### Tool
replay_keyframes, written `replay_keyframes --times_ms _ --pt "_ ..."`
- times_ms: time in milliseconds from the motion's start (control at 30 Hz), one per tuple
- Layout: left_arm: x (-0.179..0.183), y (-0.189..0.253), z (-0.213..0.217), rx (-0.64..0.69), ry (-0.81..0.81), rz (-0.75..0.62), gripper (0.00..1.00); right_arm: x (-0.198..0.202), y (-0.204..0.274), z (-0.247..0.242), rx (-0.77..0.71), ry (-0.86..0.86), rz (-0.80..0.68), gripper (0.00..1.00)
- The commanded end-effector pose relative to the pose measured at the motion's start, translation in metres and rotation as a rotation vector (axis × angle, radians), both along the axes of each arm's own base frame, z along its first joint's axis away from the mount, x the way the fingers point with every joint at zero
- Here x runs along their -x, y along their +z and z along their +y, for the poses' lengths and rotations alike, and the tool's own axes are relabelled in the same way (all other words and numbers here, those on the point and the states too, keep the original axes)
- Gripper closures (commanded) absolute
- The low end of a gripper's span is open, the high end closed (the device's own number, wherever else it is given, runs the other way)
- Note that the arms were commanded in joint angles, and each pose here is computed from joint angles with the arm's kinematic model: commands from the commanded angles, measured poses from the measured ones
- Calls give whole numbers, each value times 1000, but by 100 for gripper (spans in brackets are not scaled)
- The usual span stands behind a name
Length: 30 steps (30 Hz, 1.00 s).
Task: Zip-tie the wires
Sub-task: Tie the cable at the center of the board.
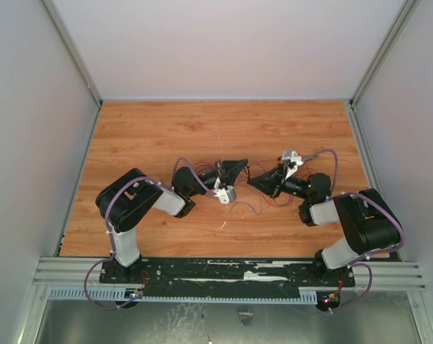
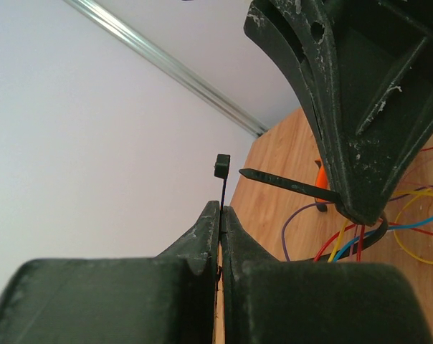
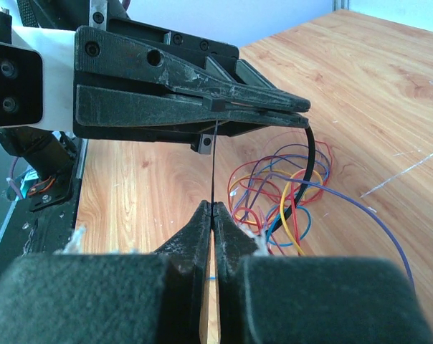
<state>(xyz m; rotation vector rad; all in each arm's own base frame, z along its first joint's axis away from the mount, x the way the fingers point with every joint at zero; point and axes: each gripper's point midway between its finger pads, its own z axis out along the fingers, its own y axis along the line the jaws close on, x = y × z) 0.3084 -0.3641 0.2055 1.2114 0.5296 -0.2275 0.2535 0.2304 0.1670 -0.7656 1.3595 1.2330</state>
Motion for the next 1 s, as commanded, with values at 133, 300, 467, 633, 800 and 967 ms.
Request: replay_keyframes --times_ms 133,300,467,633,800,967 --pt "8 17 1 53 -1 -79 100 -4 40 -2 -53 2 -190 100" --pt "8 19 1 55 -1 -84 100 -5 40 -2 -50 4 -185 100" --pt "8 17 0 49 1 -83 100 -4 41 -1 -48 12 -181 100" --pt "7 17 -1 52 0 -81 100 1 38 -1 -43 25 -169 100" --pt "6 17 -2 53 -1 -79 100 6 34 -2 -34 27 -151 100" --pt "7 17 -2 53 -2 -79 100 10 34 -2 -38 43 -127 100"
